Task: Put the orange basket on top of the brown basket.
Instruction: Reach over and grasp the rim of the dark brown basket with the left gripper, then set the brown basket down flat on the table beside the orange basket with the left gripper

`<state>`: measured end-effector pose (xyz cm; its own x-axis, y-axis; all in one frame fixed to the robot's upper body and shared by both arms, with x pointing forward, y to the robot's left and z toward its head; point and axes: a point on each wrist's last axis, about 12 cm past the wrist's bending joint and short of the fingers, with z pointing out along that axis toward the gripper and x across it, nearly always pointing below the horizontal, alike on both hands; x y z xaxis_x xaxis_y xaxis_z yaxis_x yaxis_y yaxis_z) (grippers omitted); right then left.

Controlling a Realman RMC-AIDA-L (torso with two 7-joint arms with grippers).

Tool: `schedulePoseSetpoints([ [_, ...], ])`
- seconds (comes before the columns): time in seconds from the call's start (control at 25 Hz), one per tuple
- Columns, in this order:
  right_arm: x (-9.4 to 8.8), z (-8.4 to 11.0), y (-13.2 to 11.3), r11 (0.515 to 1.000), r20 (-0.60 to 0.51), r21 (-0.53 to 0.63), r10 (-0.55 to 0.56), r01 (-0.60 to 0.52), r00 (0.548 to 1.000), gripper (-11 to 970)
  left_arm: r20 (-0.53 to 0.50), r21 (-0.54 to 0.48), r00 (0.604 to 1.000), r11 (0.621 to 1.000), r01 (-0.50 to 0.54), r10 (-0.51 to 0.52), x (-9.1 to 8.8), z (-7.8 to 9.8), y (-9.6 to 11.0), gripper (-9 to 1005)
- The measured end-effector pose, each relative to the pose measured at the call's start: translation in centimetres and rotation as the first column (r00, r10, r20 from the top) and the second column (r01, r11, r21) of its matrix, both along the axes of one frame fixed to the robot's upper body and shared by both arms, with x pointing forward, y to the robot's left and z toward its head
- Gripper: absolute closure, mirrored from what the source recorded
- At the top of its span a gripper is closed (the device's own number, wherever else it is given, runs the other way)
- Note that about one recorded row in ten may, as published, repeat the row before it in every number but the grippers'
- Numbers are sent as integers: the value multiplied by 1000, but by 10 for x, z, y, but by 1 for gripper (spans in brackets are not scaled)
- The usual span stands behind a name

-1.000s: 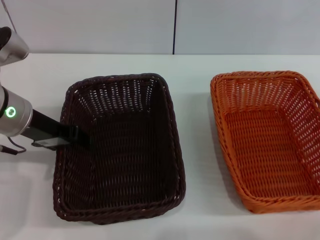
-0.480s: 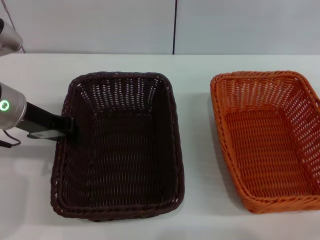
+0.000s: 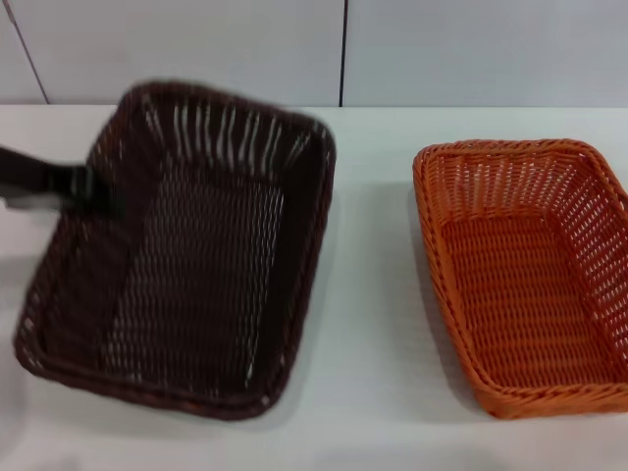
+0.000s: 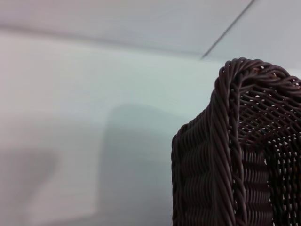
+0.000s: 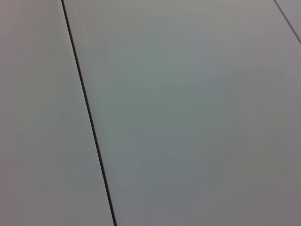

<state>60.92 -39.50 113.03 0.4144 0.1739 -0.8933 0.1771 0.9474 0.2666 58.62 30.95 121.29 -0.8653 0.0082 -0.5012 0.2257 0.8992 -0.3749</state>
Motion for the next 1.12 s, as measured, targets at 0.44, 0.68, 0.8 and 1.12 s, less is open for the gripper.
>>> schedulePoseSetpoints([
  [0.44,1,2,-5,1000,-6,-1,-11,11,1000,424,170,-13,948,962,274,-268,3,44,35,847],
  [0.68,1,2,-5,1000,-7,-1,-12,12,1000,424,207,124,869,893,432,-449,5,42,39,846],
  [0.8,1,2,-5,1000,-8,0,-13,13,1000,424,222,159,834,862,481,-506,7,44,35,846],
  [1.12,-1,0,-9,1000,-12,7,-26,26,1000,424,234,185,737,773,607,-635,20,35,6,846],
])
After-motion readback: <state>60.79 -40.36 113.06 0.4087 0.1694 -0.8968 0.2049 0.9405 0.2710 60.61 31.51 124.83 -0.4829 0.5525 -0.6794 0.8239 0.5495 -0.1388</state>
